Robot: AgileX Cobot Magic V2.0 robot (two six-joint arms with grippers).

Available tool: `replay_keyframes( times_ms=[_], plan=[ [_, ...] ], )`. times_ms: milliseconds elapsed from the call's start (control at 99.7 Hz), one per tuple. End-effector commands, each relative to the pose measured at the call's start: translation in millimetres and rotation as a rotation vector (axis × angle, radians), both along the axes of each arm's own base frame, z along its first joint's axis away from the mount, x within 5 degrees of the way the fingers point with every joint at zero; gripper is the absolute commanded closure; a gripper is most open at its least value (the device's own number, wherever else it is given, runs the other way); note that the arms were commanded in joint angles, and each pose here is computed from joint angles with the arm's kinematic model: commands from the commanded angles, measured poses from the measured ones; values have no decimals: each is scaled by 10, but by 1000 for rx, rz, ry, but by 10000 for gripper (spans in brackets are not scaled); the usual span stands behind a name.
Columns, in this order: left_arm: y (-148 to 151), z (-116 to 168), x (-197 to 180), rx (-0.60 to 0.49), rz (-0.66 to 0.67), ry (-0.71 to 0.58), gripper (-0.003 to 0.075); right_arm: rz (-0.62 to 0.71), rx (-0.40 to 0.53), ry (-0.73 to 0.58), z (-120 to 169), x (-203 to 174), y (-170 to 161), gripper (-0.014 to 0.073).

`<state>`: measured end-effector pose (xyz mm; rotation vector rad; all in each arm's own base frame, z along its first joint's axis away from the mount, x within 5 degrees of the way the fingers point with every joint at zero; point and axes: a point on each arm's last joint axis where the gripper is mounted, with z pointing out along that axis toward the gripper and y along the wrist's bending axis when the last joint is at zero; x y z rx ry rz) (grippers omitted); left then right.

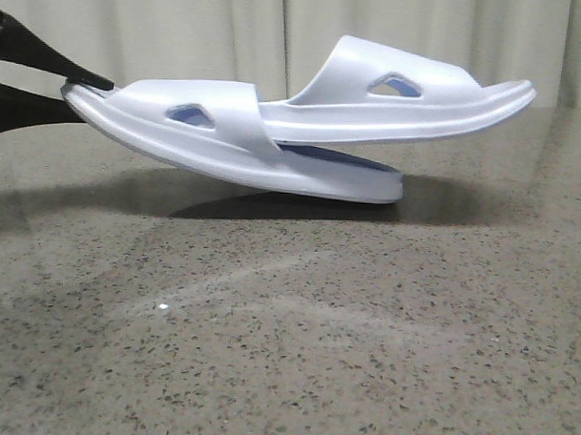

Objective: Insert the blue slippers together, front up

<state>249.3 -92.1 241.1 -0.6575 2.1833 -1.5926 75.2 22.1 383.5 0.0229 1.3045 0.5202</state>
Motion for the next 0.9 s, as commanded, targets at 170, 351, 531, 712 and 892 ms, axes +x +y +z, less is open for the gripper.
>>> replay_keyframes(
  times_ms=[170, 351, 531, 712, 892],
  plan=[
    [-22, 207, -3, -85, -19, -81, 321, -5, 3, -101, 155, -47, -10, 87],
    [-4, 195, 19, -38, -4, -125, 278, -7, -4, -103, 155, -47, -9, 87],
    [53, 166, 74, 47, 49, -164, 278, -7, -7, -103, 155, -47, -9, 87],
    [196, 181, 148, 132, 108, -224, 274, -9, -14, -105, 155, -47, -8, 87],
    [487, 329, 180, 243, 198, -357, 274, -19, -47, -98, 141, -42, -7, 87]
  ],
)
